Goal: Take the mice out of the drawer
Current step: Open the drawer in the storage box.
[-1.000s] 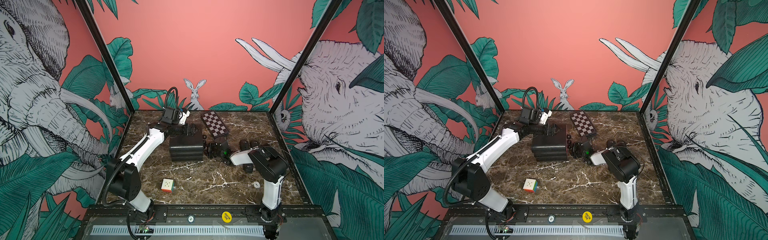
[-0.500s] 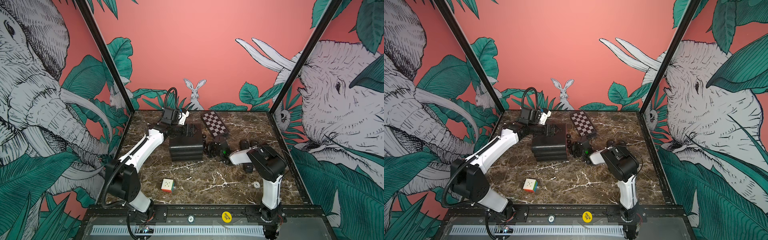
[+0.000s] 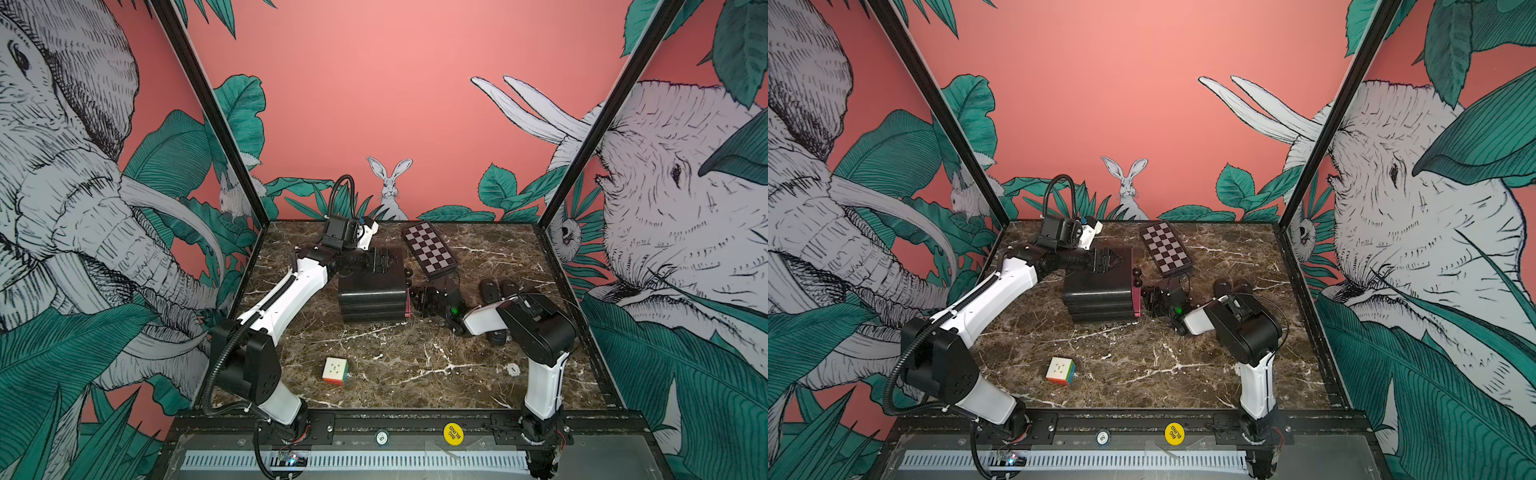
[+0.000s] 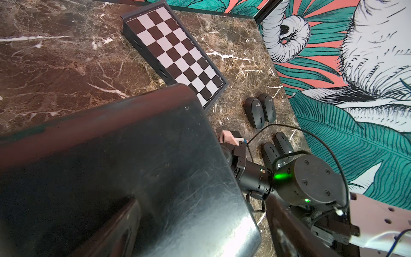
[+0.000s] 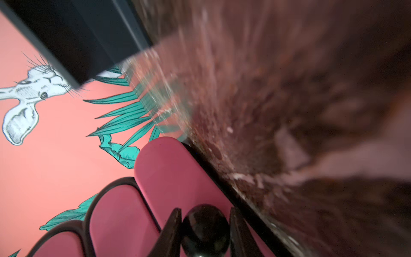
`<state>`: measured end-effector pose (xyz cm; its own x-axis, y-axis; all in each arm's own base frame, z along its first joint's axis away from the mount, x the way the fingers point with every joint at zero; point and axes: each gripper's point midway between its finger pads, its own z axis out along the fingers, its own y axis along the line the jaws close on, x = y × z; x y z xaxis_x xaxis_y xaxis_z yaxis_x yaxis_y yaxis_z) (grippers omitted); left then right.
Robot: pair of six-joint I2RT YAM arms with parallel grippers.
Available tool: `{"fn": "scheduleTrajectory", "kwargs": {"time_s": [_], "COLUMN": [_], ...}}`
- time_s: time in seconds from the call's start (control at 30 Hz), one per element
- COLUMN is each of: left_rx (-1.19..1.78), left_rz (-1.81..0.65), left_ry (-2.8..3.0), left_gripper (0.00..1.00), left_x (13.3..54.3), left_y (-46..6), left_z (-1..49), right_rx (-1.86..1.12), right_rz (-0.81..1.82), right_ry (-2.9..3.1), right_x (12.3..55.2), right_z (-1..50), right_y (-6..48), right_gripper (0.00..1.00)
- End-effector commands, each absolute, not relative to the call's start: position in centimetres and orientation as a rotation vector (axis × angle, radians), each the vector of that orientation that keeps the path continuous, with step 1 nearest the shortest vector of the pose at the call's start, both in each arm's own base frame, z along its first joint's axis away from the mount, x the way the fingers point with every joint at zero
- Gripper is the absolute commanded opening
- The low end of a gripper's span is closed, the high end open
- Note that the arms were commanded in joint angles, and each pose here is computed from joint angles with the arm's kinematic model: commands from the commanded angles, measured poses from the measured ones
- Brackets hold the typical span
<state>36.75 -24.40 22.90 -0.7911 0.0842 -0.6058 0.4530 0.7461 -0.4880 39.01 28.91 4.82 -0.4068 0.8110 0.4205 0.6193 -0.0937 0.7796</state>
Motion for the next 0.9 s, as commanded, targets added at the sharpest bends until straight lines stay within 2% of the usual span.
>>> {"fn": "scheduleTrajectory", "kwargs": {"time_s": [0.0,0.63,0.87], "left_rx": [0.358,0.346,0.342], "left_rz": [-0.798,-0.779,-0.781], "left_ry": [2.586,2.591,2.59], "left_gripper": [0.91,0.91,0.91], "left_x": [34.2,34.4,34.6], "left_y": [-22.8,-22.7,-22.7], "left_z": [18.5,18.3,18.2], "right_rx": [1.797,1.878,1.878], "right_rz": [1.556,1.333,1.245], "right_ry": [1.825,1.783,1.833], "right_x": [39.2,37.4,36.9], "right_z": [5.7,4.2,3.5], "right_y": [26.8,18.5,17.0], "right_gripper": [0.29,0.29,0.3]}}
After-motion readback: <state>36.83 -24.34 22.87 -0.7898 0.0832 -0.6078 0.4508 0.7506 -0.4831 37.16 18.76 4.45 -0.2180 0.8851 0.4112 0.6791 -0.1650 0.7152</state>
